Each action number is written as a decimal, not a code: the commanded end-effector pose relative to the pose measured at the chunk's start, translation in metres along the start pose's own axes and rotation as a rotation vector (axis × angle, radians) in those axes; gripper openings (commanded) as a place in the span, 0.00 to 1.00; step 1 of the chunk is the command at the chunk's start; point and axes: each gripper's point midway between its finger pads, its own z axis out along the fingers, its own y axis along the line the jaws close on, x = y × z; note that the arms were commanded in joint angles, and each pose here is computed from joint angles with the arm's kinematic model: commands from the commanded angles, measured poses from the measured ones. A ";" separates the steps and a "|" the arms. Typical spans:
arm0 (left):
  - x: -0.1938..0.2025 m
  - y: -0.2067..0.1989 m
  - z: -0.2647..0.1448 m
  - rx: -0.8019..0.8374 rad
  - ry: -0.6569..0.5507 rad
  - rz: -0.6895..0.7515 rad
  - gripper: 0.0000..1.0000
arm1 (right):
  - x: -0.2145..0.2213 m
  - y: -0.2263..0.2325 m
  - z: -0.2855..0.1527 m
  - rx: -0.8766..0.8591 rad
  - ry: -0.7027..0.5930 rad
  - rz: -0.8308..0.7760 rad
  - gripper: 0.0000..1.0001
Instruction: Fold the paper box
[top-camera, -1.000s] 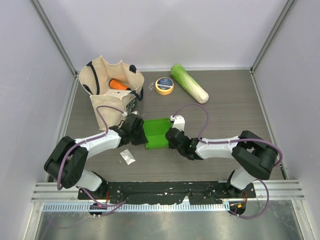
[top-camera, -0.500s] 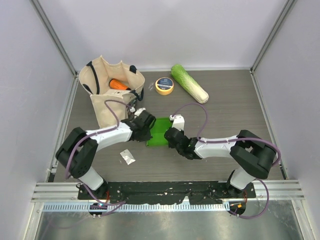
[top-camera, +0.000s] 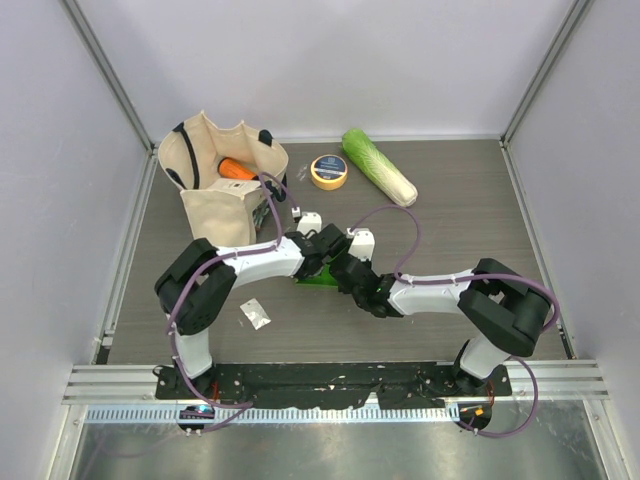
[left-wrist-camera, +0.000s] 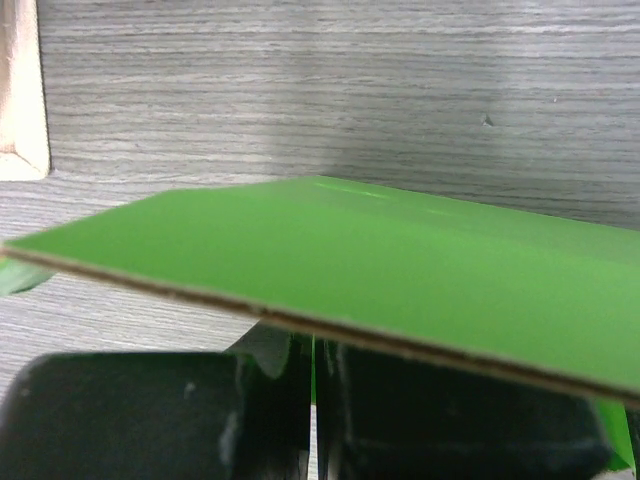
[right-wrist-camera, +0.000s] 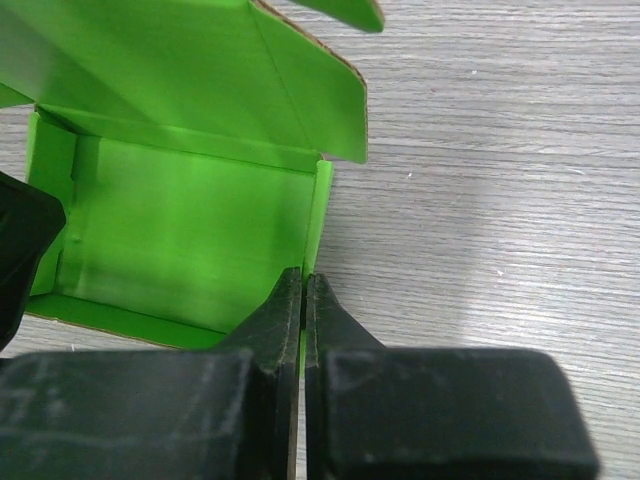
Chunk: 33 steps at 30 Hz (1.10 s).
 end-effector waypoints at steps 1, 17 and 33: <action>0.080 0.027 0.032 -0.118 0.187 0.136 0.00 | 0.021 0.019 -0.005 -0.086 0.052 -0.062 0.01; 0.109 0.001 0.044 0.026 0.251 0.036 0.00 | 0.014 0.017 -0.008 -0.075 0.035 -0.046 0.01; 0.030 0.009 -0.013 0.258 0.120 -0.120 0.32 | 0.010 0.014 -0.011 -0.060 0.030 -0.064 0.01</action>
